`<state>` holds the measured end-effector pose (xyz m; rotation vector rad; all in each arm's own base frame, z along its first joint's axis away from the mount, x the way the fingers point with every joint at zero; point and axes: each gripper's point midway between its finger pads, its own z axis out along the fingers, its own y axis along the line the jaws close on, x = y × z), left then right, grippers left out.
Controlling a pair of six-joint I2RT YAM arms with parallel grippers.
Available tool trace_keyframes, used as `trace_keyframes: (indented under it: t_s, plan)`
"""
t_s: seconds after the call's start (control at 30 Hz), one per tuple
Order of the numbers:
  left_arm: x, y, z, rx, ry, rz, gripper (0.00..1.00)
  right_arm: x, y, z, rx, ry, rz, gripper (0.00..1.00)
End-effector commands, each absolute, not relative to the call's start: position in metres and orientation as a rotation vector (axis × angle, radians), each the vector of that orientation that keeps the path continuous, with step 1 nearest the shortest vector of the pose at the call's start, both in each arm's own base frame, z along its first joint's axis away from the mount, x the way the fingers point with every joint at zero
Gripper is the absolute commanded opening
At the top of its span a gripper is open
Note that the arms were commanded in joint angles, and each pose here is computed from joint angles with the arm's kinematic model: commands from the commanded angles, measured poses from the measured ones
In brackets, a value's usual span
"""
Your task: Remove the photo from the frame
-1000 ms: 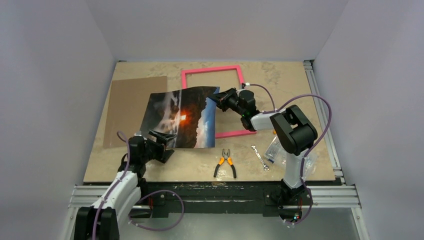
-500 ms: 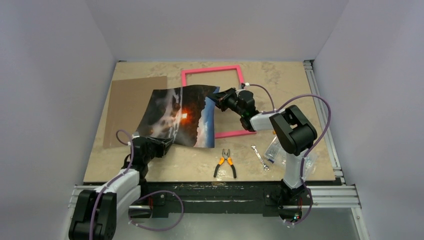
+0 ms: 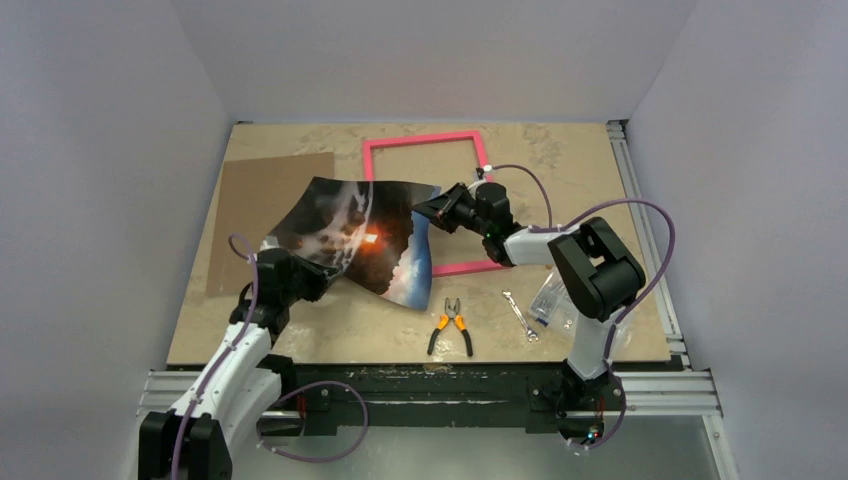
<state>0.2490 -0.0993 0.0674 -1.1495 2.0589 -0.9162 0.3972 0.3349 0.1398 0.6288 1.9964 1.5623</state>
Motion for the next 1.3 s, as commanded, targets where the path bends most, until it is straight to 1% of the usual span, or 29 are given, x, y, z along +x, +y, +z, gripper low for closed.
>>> trace_keyframes:
  t_s: [0.0,0.03,0.07,0.13,0.23,0.27,0.37,0.4,0.43,0.5,0.53,0.57,0.8,1.1,1.17,1.27]
  plan:
    - [0.246,-0.077,0.090,-0.884,2.216,-0.620,0.00,0.349,0.344,0.124,0.293,2.180,1.426,0.07]
    - [0.246,-0.073,0.093,-0.840,2.247,-0.568,0.00,0.339,0.342,0.115,0.245,2.227,1.374,0.13]
    - [0.247,-0.069,0.091,-0.819,2.296,-0.511,0.00,0.327,0.340,0.105,0.185,2.288,1.311,0.22]
    - [0.249,-0.062,0.091,-0.751,2.387,-0.436,0.00,0.306,0.331,0.092,0.064,2.372,1.170,0.37]
    - [0.262,-0.046,0.093,-0.590,2.494,-0.320,0.00,0.271,0.300,0.069,-0.036,2.447,0.981,0.54]
    - [0.267,-0.035,0.094,-0.541,2.524,-0.244,0.00,0.261,0.292,0.070,-0.059,2.441,0.973,0.57]
    - [0.277,0.006,0.101,-0.426,2.598,-0.016,0.00,0.241,0.266,0.079,-0.093,2.414,0.914,0.62]
    - [0.281,0.010,0.105,-0.384,2.615,-0.032,0.00,0.236,0.259,0.085,-0.107,2.399,0.894,0.65]
    - [0.284,0.016,0.108,-0.342,2.637,-0.007,0.00,0.231,0.251,0.091,-0.113,2.385,0.883,0.66]
    - [0.293,0.039,0.117,-0.311,2.651,0.150,0.00,0.222,0.240,0.105,-0.143,2.347,0.863,0.69]
    - [0.300,0.043,0.119,-0.250,2.662,0.171,0.00,0.219,0.235,0.114,-0.152,2.319,0.858,0.70]
    - [0.308,0.045,0.122,-0.207,2.669,0.186,0.00,0.217,0.230,0.122,-0.157,2.297,0.852,0.70]
    - [0.363,0.096,0.108,-0.005,2.755,0.543,0.00,0.205,0.208,0.161,-0.226,2.147,0.816,0.72]
    - [0.410,0.141,0.102,0.055,2.759,0.764,0.00,0.196,0.197,0.156,-0.218,2.150,0.798,0.71]
    - [0.411,0.156,0.102,0.030,2.766,0.840,0.00,0.196,0.195,0.155,-0.200,2.153,0.789,0.71]
    - [0.414,0.171,0.097,-0.021,2.766,0.835,0.00,0.196,0.195,0.156,-0.189,2.151,0.791,0.71]
